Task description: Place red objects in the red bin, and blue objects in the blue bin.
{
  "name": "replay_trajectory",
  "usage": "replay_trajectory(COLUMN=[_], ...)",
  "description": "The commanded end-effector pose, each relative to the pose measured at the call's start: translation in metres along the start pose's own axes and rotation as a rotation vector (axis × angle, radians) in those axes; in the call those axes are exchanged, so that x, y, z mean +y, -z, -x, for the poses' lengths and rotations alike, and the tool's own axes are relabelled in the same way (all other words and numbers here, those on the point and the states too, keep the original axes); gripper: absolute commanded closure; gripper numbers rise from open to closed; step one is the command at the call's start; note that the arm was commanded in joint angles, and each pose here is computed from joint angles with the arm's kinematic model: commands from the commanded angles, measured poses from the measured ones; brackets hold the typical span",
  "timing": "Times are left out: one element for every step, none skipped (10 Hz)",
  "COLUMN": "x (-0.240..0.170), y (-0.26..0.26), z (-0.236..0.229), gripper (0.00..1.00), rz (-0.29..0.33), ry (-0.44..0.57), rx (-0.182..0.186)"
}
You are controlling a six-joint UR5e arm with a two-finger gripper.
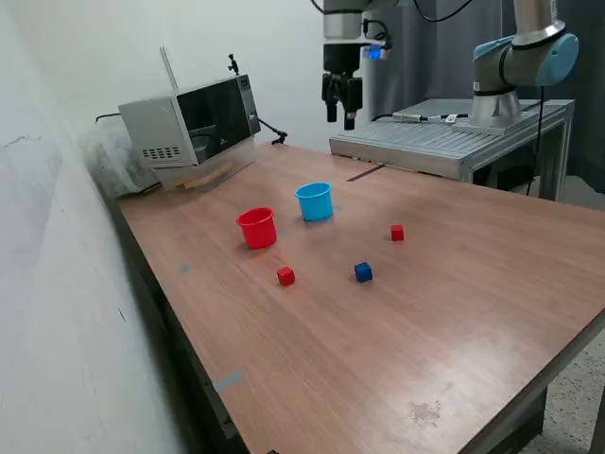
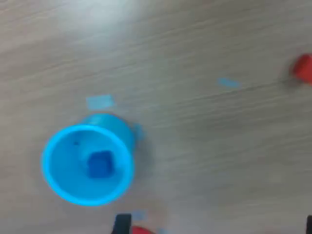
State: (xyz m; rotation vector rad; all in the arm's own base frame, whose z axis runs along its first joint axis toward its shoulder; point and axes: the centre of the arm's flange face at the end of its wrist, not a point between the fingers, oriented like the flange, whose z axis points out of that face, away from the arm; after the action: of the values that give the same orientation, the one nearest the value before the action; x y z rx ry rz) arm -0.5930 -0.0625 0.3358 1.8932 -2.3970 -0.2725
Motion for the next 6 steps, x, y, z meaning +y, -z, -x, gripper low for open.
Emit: replay_trajectory(x=[-0.046, -0.058, -0.068, -0.072, -0.078, -0.084], y=[0.071, 0.080, 0.086, 0.087, 0.089, 0.095], z=[-0.069, -0.087, -0.105, -0.112, -0.121, -0.133], gripper=[0.00, 0.00, 0.00, 0.00, 0.00, 0.00], rz=[0.072, 0.072, 0.080, 0.080, 0.080, 0.090], ry=[0.108, 0.115, 0.136, 0.135, 0.145, 0.157], rx=[0.041, 0.050, 0.061, 0.064, 0.069, 0.079])
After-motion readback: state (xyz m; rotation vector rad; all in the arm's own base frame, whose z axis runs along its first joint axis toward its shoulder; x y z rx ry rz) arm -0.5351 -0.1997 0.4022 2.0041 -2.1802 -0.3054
